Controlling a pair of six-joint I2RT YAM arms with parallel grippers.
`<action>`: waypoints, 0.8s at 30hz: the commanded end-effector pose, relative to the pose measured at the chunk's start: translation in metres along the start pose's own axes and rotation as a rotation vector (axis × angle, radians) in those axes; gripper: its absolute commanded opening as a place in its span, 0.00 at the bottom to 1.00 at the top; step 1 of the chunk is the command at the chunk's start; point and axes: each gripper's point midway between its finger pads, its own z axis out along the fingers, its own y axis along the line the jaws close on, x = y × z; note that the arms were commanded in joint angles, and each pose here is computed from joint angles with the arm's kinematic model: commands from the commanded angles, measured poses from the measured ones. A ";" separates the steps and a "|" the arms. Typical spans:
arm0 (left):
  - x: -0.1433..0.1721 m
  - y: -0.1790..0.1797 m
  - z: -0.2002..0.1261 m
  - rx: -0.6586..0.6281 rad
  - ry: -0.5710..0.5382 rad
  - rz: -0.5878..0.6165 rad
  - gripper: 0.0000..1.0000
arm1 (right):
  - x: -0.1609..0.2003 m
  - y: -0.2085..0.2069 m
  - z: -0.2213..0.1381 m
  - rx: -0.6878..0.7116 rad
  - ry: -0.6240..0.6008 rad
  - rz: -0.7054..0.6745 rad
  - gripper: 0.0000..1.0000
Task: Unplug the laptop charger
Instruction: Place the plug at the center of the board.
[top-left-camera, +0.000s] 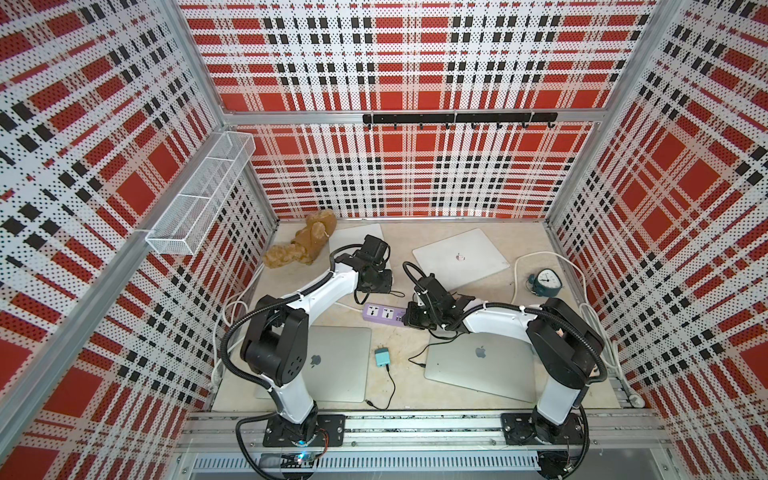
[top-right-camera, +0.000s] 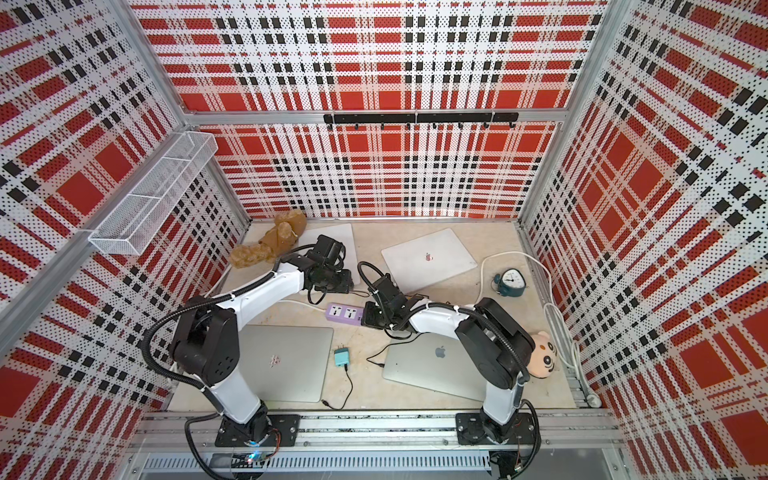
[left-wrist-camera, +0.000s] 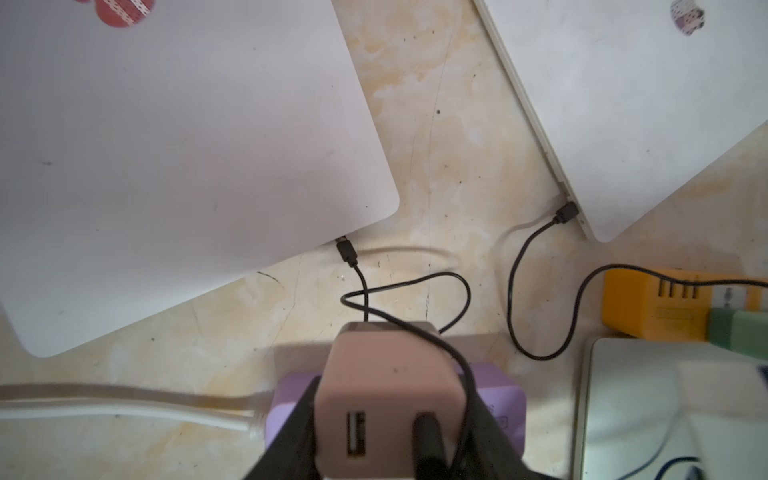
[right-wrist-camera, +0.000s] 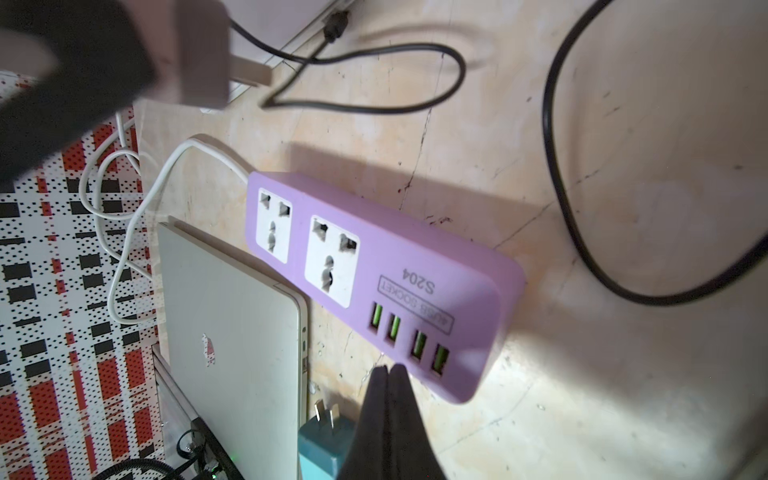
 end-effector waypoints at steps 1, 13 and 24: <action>-0.007 -0.010 0.010 0.044 -0.004 0.028 0.15 | -0.010 0.019 -0.025 -0.027 -0.052 -0.027 0.00; -0.027 -0.037 0.036 0.105 0.002 0.049 0.16 | -0.023 0.002 -0.057 0.032 -0.105 -0.029 0.00; -0.021 -0.028 0.046 0.055 -0.007 0.056 0.18 | -0.026 -0.013 -0.064 0.068 -0.119 -0.026 0.00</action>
